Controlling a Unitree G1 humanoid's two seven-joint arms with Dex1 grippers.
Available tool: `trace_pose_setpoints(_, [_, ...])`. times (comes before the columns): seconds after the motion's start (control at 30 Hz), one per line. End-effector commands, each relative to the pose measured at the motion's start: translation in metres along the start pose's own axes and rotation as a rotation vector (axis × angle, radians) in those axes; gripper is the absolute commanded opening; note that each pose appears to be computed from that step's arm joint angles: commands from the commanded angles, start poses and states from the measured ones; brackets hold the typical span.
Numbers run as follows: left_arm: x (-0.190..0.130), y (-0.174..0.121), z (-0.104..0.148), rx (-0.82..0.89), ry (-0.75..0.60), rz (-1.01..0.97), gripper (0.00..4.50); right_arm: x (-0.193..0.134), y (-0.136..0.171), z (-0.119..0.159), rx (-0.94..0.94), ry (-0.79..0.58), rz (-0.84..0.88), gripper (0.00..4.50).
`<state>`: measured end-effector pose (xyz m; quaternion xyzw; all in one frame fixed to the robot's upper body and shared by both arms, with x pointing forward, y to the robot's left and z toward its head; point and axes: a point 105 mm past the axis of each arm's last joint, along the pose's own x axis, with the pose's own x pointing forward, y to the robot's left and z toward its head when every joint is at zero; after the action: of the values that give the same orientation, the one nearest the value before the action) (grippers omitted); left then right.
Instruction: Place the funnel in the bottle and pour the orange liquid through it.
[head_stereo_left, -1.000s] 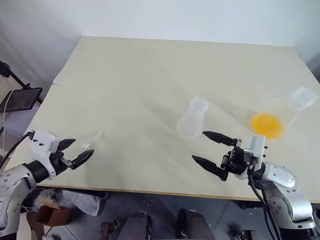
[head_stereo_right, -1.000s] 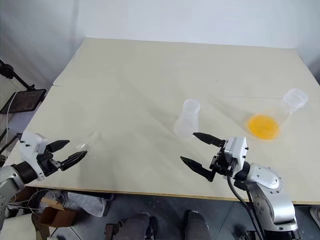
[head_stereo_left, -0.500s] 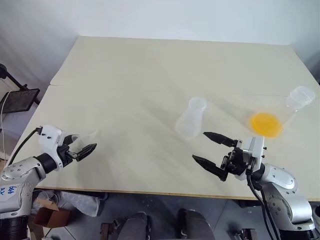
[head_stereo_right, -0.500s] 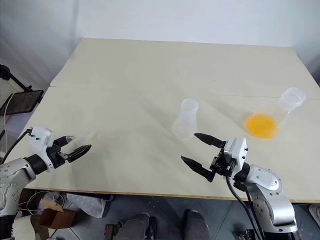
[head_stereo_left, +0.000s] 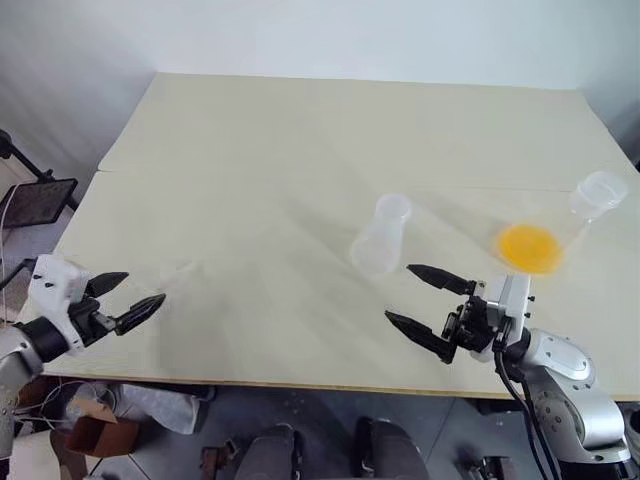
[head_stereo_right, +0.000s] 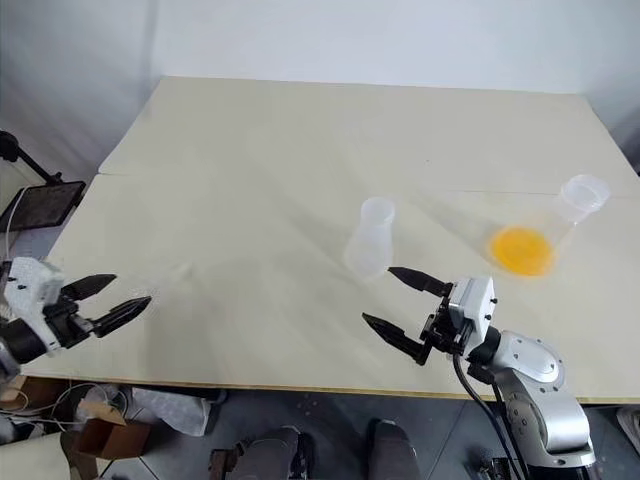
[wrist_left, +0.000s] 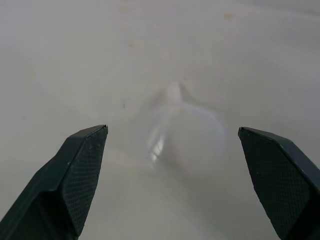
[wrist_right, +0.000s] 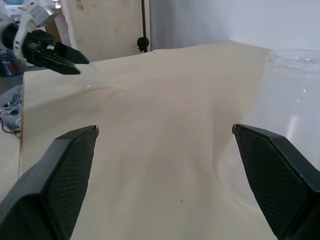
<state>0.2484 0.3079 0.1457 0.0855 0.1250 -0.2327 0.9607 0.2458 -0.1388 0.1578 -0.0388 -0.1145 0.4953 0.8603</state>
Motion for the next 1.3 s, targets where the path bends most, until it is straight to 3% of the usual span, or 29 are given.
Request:
trace_pose_setpoints(0.03, [-0.010,0.004,0.009,0.039,-0.015,0.027,4.45,0.002,-0.001,0.006,-0.015,-0.033,0.018,4.50])
trace_pose_setpoints(0.5, [0.036,0.021,-0.008,-0.033,-0.084,0.023,4.45,0.010,0.000,0.005,-0.009,-0.048,0.029,4.50])
trace_pose_setpoints(0.87, [0.044,0.002,-0.001,-0.007,-0.078,-0.081,4.45,0.007,0.002,0.004,-0.012,-0.045,-0.011,4.50])
trace_pose_setpoints(1.03, [0.050,-0.001,0.001,-0.010,-0.089,-0.096,3.31,0.009,0.001,0.005,-0.013,-0.052,-0.013,4.50])
trace_pose_setpoints(1.3, [0.053,-0.001,-0.002,-0.018,-0.084,-0.098,0.71,0.006,0.002,0.004,-0.015,-0.050,-0.020,4.50])
